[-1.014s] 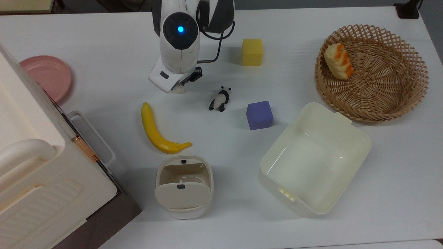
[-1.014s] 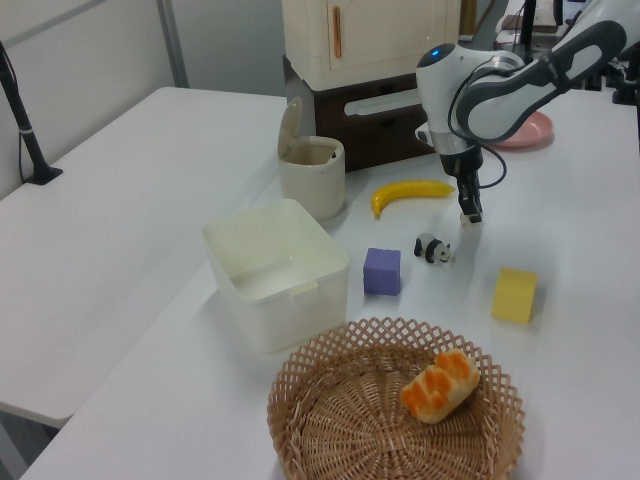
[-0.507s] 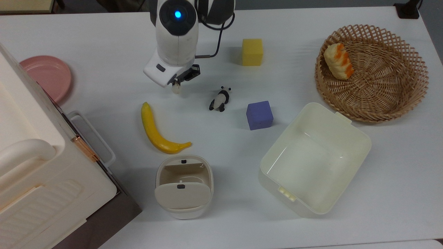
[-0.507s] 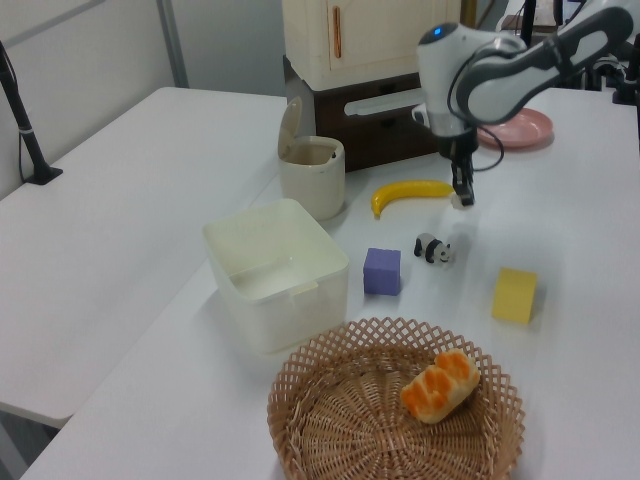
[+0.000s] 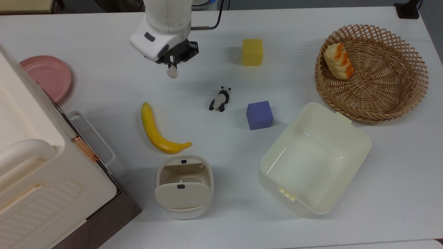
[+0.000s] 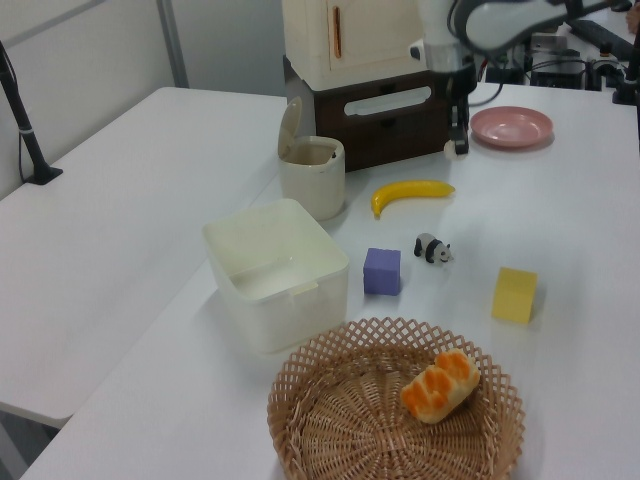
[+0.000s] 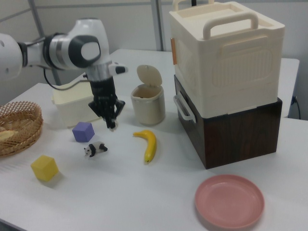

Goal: Grab it up and put it in the trash
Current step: 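Lift the paper ball and carry it over the cream trash bin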

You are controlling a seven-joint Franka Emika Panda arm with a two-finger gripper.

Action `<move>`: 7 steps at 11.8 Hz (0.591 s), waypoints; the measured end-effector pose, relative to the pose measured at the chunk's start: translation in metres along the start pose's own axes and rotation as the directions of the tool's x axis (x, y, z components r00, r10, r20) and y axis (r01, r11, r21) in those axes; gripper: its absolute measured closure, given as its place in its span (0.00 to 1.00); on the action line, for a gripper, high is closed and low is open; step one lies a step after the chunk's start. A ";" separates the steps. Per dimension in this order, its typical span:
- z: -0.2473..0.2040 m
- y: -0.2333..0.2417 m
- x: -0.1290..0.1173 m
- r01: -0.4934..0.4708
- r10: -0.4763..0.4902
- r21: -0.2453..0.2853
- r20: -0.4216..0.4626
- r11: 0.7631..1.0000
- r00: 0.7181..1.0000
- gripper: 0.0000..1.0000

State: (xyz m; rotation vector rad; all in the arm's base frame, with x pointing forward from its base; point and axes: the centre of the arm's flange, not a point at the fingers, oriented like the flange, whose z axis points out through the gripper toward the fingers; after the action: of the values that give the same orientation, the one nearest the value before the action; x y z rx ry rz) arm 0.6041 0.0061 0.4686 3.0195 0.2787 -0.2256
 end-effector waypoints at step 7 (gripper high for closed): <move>-0.067 0.006 0.048 -0.044 0.062 0.055 -0.389 0.997 0.919 0.91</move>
State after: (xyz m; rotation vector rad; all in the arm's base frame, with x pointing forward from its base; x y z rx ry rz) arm 0.6610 0.0162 0.5272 3.0883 0.2219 0.3885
